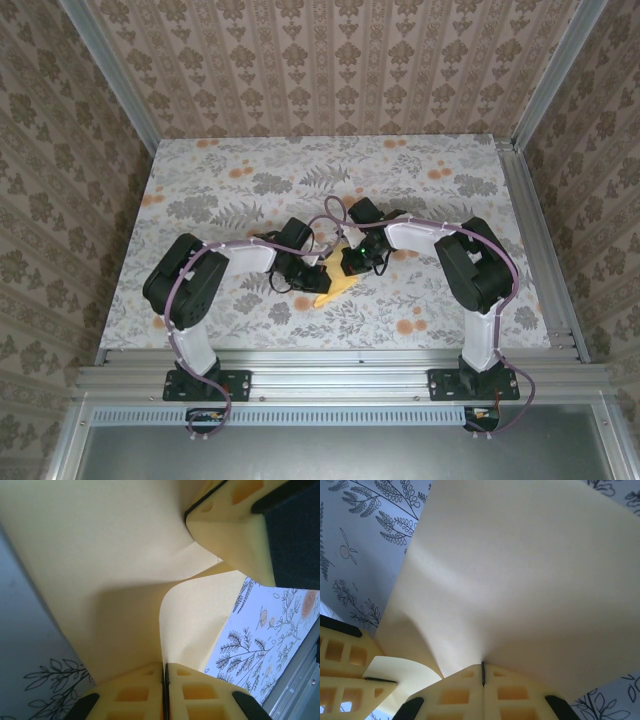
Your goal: Fold a paper plane with a square sheet of paper (pick it up from the middle)
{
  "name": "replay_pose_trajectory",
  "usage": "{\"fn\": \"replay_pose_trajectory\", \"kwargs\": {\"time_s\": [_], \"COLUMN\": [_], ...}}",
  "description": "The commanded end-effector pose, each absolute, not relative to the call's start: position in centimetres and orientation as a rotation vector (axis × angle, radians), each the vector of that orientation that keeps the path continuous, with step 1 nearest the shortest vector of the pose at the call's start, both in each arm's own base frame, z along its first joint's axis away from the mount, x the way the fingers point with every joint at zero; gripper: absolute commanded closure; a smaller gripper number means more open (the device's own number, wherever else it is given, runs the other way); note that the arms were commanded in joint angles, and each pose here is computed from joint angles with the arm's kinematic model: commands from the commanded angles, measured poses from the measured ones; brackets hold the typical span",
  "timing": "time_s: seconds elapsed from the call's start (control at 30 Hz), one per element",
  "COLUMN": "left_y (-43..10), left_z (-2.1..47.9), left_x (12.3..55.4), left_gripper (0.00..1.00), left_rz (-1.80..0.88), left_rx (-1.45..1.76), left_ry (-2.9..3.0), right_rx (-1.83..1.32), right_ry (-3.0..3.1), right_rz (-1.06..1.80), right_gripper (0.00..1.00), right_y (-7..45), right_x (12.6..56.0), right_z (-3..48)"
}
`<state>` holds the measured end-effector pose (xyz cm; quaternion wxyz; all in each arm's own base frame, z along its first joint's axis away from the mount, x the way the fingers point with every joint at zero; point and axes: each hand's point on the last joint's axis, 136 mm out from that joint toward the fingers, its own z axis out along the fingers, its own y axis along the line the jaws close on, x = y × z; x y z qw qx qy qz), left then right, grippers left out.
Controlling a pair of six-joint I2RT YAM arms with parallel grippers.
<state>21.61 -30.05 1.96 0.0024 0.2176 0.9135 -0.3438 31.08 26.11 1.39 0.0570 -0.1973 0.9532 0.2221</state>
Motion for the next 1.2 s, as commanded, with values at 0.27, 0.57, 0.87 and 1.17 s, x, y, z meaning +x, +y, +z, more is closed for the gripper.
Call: {"fn": "replay_pose_trajectory", "kwargs": {"time_s": [0.27, 0.57, 0.87, 1.17], "left_y": [-28.9, -28.7, -28.6, -28.1], "left_z": [-0.7, -1.5, -2.1, -2.4], "left_x": [20.4, 20.2, 20.0, 20.0], "left_gripper": [0.9, 0.9, 0.9, 0.92], "left_rz": [-0.997, -0.992, -0.992, -0.973], "left_rx": [0.713, 0.713, 0.71, 0.67], "left_ry": [2.939, 2.956, 2.965, 2.961], "right_rx": [-0.58, -0.465, -0.244, -0.203], "right_ry": [2.933, 2.86, 2.84, 2.857], "right_rz": [0.609, 0.716, 1.084, 1.109], "right_gripper": [0.93, 0.87, 0.93, 0.95], "right_y": [25.0, 24.5, 25.9, 26.2], "right_x": [30.3, 30.8, 27.7, 26.5], "right_z": [1.4, 4.7, 5.5, 4.3]}}
